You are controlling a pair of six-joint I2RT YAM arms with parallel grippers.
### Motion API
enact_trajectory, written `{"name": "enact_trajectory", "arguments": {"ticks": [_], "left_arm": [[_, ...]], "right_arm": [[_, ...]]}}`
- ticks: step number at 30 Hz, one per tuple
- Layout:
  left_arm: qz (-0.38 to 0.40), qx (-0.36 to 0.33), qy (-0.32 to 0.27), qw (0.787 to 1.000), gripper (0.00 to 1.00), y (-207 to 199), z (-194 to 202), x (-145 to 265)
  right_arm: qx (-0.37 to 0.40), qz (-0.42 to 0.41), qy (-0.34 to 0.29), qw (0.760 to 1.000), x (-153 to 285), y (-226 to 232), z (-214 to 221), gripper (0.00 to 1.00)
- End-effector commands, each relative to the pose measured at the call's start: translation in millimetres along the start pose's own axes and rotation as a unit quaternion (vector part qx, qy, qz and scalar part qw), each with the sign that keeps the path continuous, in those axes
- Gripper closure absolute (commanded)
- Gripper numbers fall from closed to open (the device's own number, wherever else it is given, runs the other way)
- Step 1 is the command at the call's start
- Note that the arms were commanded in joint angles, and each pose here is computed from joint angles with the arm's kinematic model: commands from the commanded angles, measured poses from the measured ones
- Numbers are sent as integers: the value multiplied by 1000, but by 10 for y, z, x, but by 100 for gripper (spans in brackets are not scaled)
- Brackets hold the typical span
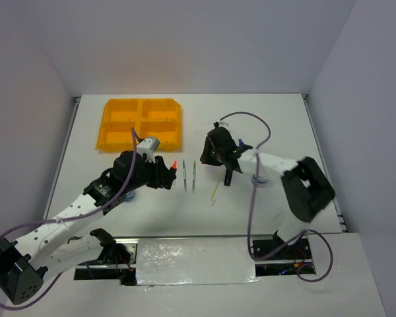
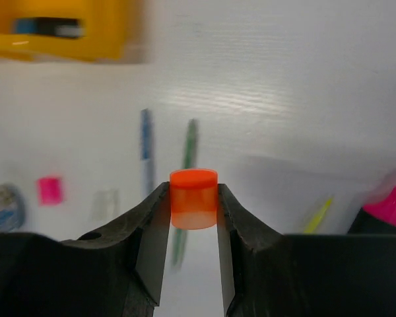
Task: Sort the stationery into containers
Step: Pick up the pen cap from the center of the board.
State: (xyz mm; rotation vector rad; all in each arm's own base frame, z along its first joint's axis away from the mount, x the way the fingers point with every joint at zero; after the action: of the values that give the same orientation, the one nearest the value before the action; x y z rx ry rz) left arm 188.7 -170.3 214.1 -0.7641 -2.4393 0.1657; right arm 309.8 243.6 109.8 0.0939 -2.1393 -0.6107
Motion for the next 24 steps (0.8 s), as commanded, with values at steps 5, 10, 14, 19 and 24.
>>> {"name": "enact_trajectory", "arguments": {"ticks": [5, 10, 14, 19, 24], "left_arm": [[305, -43, -201, 930, 100, -648, -435, 385], [425, -71, -289, 855, 100, -866, -547, 718], [472, -80, -314, 820, 100, -949, -615, 836], [511, -69, -319, 795, 100, -1006, -638, 874], [504, -68, -315, 801, 100, -1004, -662, 843]], "right_arm": [[35, -403, -222, 887, 1817, 644, -535, 77], [43, -583, -258, 769, 2672, 643, -395, 76], [53, -659, -261, 704, 3053, 636, -301, 75], [84, -717, -262, 640, 3343, 649, -177, 75], [101, -726, -255, 630, 3409, 731, -109, 75]]}}
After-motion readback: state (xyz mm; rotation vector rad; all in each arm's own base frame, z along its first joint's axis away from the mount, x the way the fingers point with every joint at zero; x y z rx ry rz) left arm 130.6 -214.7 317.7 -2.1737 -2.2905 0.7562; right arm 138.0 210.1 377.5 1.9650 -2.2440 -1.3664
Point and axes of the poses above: each gripper's point midway between its finger pads, its own x axis back along the fingers, its own y axis along the line the jaws close on, z = x × y, the point moved 7 cm from there along x, back along the fingers, and after that the axes turned 12 degrees about -x, right-handed, at the moved point
